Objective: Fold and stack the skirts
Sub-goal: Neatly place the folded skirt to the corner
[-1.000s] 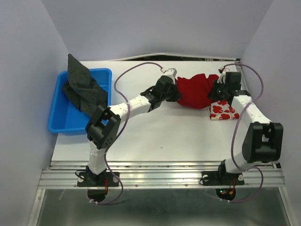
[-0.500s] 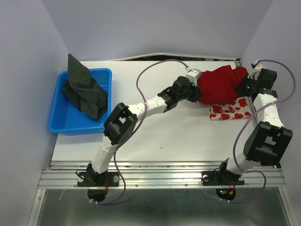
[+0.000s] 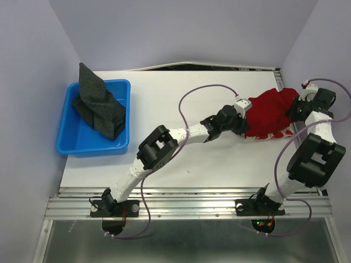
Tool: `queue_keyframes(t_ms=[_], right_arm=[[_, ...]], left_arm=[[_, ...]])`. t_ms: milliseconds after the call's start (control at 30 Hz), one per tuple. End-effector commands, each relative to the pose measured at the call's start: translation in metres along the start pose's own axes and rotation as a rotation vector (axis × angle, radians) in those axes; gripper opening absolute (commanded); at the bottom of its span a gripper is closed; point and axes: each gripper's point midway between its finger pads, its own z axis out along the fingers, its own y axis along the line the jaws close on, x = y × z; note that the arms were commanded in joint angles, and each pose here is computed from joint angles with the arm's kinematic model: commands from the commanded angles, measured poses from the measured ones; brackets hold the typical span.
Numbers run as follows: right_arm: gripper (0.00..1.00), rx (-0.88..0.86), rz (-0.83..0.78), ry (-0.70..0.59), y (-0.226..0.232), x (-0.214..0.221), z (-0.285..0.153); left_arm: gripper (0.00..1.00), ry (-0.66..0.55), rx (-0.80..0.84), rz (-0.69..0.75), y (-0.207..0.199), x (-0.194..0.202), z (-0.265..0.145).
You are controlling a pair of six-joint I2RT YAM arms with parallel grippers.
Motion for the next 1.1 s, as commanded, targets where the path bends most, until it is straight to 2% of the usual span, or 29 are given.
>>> queue_keyframes(t_ms=[0,100,300,367,400,500,667,700,767,833,933,1033,1067], right_arm=[[0.01,0.034,-0.059,0.043,-0.019,0.03,0.026],[0.01,0.028,-0.047,0.1,-0.02,0.055,0.036],[0.01,0.071,-0.036,0.181,-0.027,0.088,0.043],[0.04,0.092,-0.025,0.184,-0.03,0.087,0.043],[0.06,0.1,-0.018,0.183,-0.032,0.085,0.042],[0.31,0.12,-0.009,0.171,-0.036,0.074,0.041],[0.71,0.135,-0.006,0.15,-0.039,0.052,0.033],[0.78,0.141,-0.009,0.141,-0.04,0.046,0.029],[0.84,0.159,-0.015,0.128,-0.043,0.036,0.024],[0.95,0.168,-0.014,0.131,-0.043,0.03,0.018],[1.0,0.145,-0.026,0.082,-0.037,0.0,-0.001],[1.0,0.079,-0.01,0.056,-0.021,-0.018,-0.014],[1.0,0.06,-0.003,0.046,-0.017,-0.024,-0.018]], left_arm=[[0.0,-0.031,0.018,0.02,-0.007,-0.011,0.004],[0.0,0.047,-0.01,0.002,0.007,0.018,0.009],[0.0,0.127,-0.042,-0.037,0.024,0.048,0.001],[0.04,0.134,-0.037,-0.037,0.022,0.048,-0.002],[0.11,0.14,-0.034,-0.035,0.022,0.05,-0.004],[0.24,0.136,-0.032,-0.027,0.019,0.043,-0.01],[0.46,0.082,-0.032,-0.007,0.01,0.003,-0.025],[0.58,0.08,-0.046,-0.014,0.013,-0.004,-0.029],[0.67,0.054,-0.055,-0.016,0.012,-0.027,-0.039],[0.97,0.06,-0.074,-0.032,0.014,-0.037,-0.05],[0.99,0.016,-0.084,-0.032,0.014,-0.079,-0.083],[0.98,-0.006,-0.112,-0.006,0.015,-0.102,-0.114],[0.98,0.013,-0.126,-0.009,0.024,-0.096,-0.116]])
